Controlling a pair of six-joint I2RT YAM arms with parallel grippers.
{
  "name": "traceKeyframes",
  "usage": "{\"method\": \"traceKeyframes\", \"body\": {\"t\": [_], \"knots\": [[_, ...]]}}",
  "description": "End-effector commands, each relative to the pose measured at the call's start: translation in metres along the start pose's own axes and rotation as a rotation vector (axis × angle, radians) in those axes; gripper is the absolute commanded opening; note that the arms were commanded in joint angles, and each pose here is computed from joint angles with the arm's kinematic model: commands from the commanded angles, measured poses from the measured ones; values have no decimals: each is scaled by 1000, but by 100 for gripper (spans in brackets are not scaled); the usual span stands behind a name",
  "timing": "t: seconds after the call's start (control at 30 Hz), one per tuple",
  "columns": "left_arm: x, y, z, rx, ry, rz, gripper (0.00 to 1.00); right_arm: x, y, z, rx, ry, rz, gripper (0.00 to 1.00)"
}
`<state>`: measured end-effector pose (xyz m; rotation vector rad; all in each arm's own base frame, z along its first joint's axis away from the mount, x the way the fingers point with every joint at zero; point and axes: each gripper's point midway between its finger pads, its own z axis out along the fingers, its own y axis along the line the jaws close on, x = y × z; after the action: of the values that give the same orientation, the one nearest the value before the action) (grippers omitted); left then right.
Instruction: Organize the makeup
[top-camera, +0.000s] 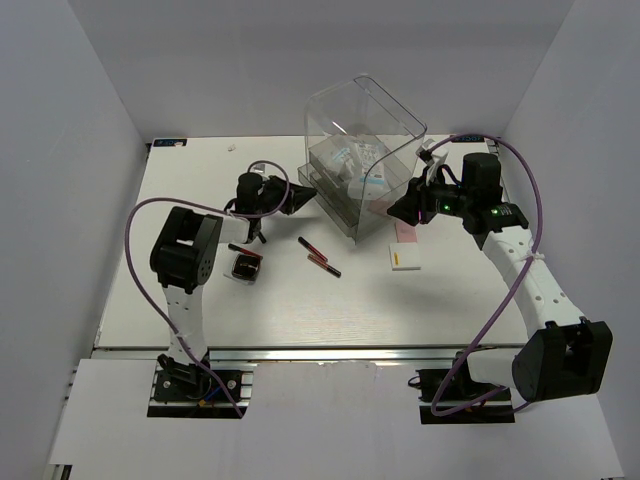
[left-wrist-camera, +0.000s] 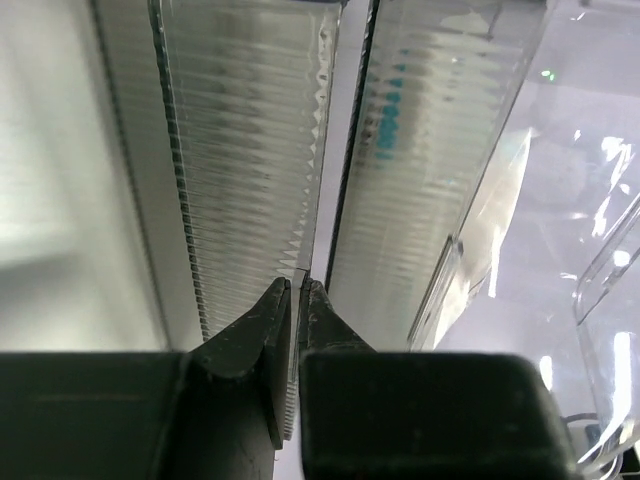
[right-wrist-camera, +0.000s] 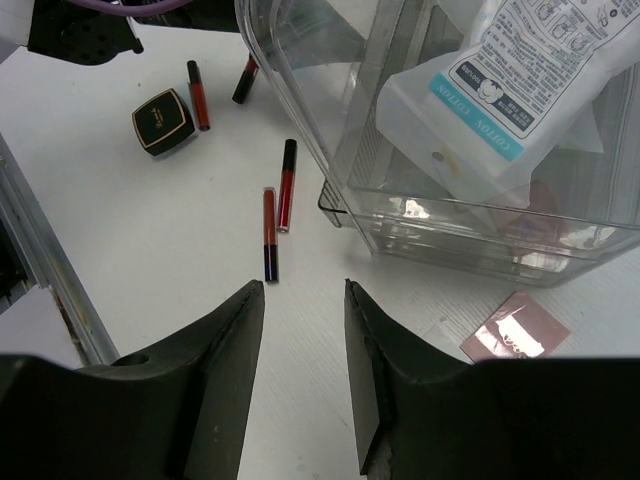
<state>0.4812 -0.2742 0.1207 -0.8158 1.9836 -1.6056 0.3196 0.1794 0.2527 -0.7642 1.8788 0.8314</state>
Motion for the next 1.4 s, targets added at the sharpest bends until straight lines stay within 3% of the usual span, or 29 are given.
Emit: {"method": "traceKeyframes", "body": {"t": [0.0, 0.27, 0.47, 0.6, 0.63, 0.67, 0.7, 0.9, 1.0, 1.03, 1.17, 1.2, 1.23, 1.37], "knots": [[0, -25, -23, 24, 5, 63, 4, -13, 4, -4, -11, -46, -32, 44], [-1, -24, -45, -21, -13, 93, 5, -7, 2, -3, -8, -29, -35, 46], [-3, -26, -44, -35, -21, 100, 25, 4, -1, -4, 2, 8, -76, 54], [-6, -29, -47, -54, -29, 114, 55, 18, 2, -8, -34, 47, -182, 64], [-9, -31, -49, -53, -35, 122, 70, 25, 4, -8, -53, 69, -204, 69], [-10, -33, -51, -52, -38, 127, 95, 38, 7, -11, -68, 115, -197, 72], [-10, -36, -55, -50, -43, 134, 98, 44, 8, -13, -76, 135, -214, 74], [-16, -44, -78, -76, -76, 211, 98, 114, 27, -31, -239, 287, -419, 82], [-21, -49, -95, -125, -92, 295, 98, 140, 44, -38, -361, 278, -587, 82], [-31, -61, -102, -135, -127, 390, 98, 142, 50, -36, -384, 266, -629, 80], [-50, -57, -130, -272, -168, 499, 98, 149, 68, -13, -409, 299, -726, 71], [-51, -48, -138, -318, -162, 491, 98, 150, 73, -6, -394, 317, -653, 68], [-62, -42, -149, -345, -177, 497, 98, 141, 84, 10, -400, 288, -684, 65], [-83, -28, -194, -411, -226, 462, 98, 145, 93, 52, -309, 389, -566, 50]]}}
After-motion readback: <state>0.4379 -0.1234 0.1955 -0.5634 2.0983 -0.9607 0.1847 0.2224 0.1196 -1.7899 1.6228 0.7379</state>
